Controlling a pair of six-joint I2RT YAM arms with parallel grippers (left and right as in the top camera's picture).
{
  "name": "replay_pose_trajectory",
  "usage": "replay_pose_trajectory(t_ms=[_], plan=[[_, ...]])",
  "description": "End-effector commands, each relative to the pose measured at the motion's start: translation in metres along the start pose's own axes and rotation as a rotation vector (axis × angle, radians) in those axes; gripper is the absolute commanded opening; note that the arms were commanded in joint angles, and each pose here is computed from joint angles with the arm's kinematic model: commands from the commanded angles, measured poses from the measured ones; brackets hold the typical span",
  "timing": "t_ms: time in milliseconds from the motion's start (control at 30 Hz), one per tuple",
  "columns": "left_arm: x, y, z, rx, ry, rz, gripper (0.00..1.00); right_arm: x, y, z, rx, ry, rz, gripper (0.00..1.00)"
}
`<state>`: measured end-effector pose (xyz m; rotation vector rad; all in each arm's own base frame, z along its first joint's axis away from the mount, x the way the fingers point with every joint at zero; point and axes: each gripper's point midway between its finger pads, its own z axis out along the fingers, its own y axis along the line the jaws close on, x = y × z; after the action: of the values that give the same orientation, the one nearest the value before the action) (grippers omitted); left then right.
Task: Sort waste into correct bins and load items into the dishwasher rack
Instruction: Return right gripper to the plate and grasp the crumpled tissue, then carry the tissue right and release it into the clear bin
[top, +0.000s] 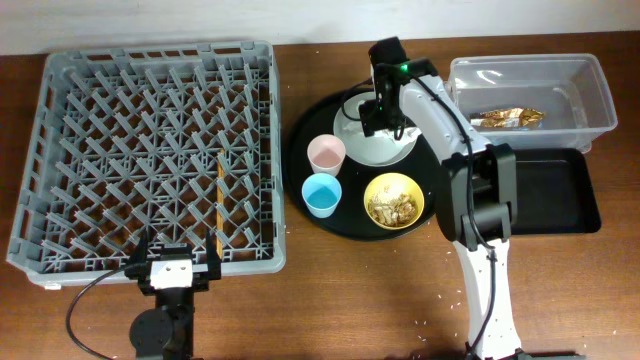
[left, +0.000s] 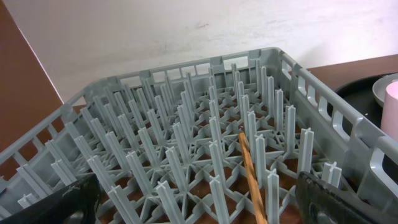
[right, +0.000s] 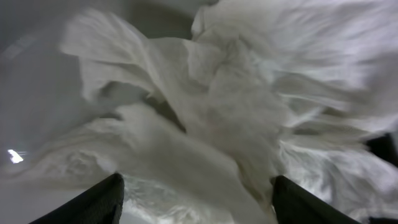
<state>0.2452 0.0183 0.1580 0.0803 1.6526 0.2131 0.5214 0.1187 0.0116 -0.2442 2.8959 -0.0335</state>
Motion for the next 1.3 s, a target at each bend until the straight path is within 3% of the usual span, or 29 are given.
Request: replay_pose_trajectory(t_ms=[0, 33, 100, 167, 267, 467, 667, 833, 1033, 1100, 1167, 1233, 1267], plan=[[0.001, 0.000, 0.000, 0.004, -0.003, 0.015, 0.99, 0.011, 0.000, 0.020, 0.000, 0.051, -0.012, 0.64], [0.001, 0.000, 0.000, 0.004, -0.003, 0.015, 0.99, 0.012, 0.000, 0.021, -0.002, 0.057, -0.013, 0.57], [0.001, 0.000, 0.000, 0.004, -0.003, 0.015, 0.99, 0.014, 0.001, 0.020, -0.003, 0.064, -0.014, 0.35], [0.001, 0.000, 0.000, 0.004, -0.003, 0.015, 0.99, 0.016, 0.001, 0.017, -0.003, 0.072, -0.014, 0.04], [0.001, 0.000, 0.000, 0.004, -0.003, 0.015, 0.99, 0.014, 0.002, 0.000, -0.015, 0.067, -0.014, 0.04], [0.001, 0.000, 0.000, 0.004, -0.003, 0.015, 1.00, -0.019, 0.003, -0.101, -0.077, -0.096, 0.061, 0.04], [0.001, 0.000, 0.000, 0.004, -0.003, 0.015, 0.99, -0.031, -0.054, -0.185, -0.050, -0.251, 0.274, 0.04], [0.001, 0.000, 0.000, 0.004, -0.003, 0.015, 1.00, -0.007, -0.147, -0.198, 0.000, -0.239, 0.582, 0.04], [0.001, 0.000, 0.000, 0.004, -0.003, 0.015, 0.99, 0.021, -0.219, -0.177, 0.049, -0.206, 0.763, 0.04], [0.001, 0.000, 0.000, 0.004, -0.003, 0.015, 0.99, 0.022, -0.232, -0.168, 0.057, -0.221, 0.785, 0.08], [0.001, 0.000, 0.000, 0.004, -0.003, 0.015, 0.99, 0.021, -0.237, -0.162, 0.060, -0.234, 0.791, 0.28], [0.001, 0.000, 0.000, 0.004, -0.003, 0.015, 0.99, 0.017, -0.240, -0.156, 0.059, -0.255, 0.791, 0.78], [0.001, 0.000, 0.000, 0.004, -0.003, 0.015, 0.99, 0.015, -0.239, -0.155, 0.056, -0.263, 0.788, 0.93]])
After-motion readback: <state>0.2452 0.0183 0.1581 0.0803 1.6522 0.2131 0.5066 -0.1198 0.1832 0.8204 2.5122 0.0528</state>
